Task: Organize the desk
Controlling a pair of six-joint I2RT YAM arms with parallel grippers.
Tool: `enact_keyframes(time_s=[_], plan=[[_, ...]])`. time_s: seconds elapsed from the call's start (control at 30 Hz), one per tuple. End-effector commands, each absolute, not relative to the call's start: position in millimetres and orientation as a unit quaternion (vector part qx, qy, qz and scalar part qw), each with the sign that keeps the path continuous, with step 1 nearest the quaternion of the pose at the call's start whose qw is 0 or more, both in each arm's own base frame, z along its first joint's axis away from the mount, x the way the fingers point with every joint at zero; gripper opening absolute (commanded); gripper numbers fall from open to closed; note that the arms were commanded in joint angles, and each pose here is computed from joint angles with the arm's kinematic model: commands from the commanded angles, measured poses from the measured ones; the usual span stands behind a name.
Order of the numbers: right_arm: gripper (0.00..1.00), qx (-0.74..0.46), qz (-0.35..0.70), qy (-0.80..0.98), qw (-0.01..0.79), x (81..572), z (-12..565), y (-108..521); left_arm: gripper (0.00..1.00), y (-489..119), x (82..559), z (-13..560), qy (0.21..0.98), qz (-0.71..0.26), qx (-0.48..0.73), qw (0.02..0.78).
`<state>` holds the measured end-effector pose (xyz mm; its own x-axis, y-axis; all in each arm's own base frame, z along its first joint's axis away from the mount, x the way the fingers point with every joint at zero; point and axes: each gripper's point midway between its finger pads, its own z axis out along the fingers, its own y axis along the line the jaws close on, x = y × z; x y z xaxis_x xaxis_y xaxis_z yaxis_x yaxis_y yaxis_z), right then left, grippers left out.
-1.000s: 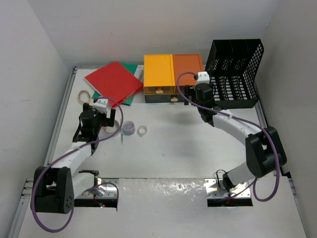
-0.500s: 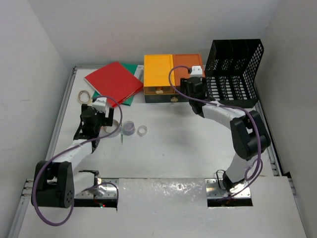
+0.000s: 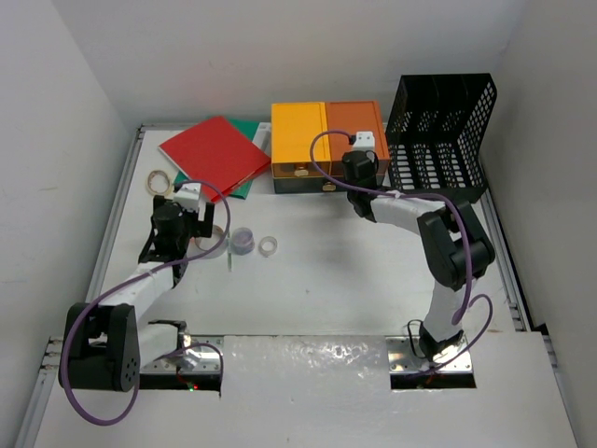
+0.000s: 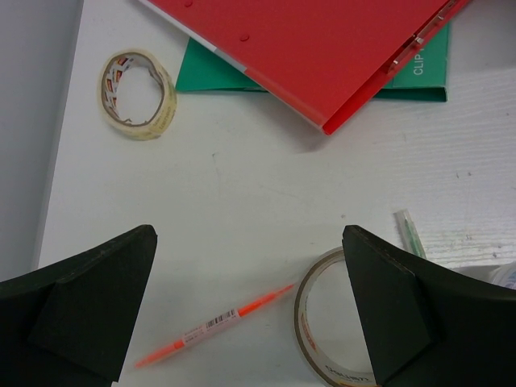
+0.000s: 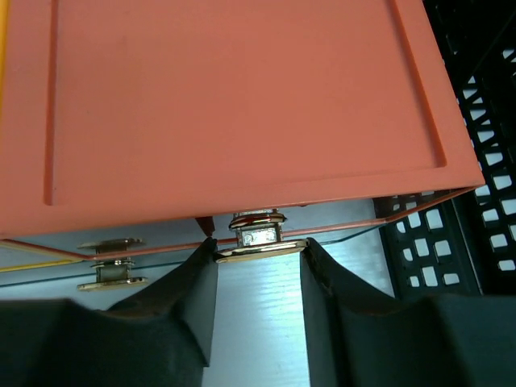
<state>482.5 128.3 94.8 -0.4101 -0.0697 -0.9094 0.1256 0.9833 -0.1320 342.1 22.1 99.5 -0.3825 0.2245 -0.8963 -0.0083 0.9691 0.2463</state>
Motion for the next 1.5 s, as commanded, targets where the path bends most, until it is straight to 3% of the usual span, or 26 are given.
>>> enact_keyframes(time_s=[0.0, 0.13, 0.27, 1.27, 1.4, 1.47], plan=[[0.34, 0.07, -0.076, 0.791, 0.604, 506, 141, 127, 1.0, 22, 355, 123, 0.806, 0.101, 0.058, 0.581], [0.2, 0.074, -0.075, 0.791, 0.603, 503, 140, 125, 1.0, 22, 355, 122, 0.806, 0.101, 0.059, 0.58], [0.0, 0.067, -0.06, 0.799, 0.595, 496, 135, 131, 1.0, 22, 355, 121, 0.808, 0.101, 0.06, 0.577], [0.01, -0.048, -0.011, 0.846, 0.531, 361, 106, 161, 1.0, 27, 359, 115, 0.823, 0.114, 0.057, 0.554], [0.07, -0.058, -0.004, 0.85, 0.524, 354, 105, 164, 1.0, 26, 360, 117, 0.822, 0.114, 0.061, 0.555], [0.3, -0.064, -0.009, 0.852, 0.52, 352, 106, 161, 1.0, 26, 361, 117, 0.822, 0.113, 0.062, 0.555]])
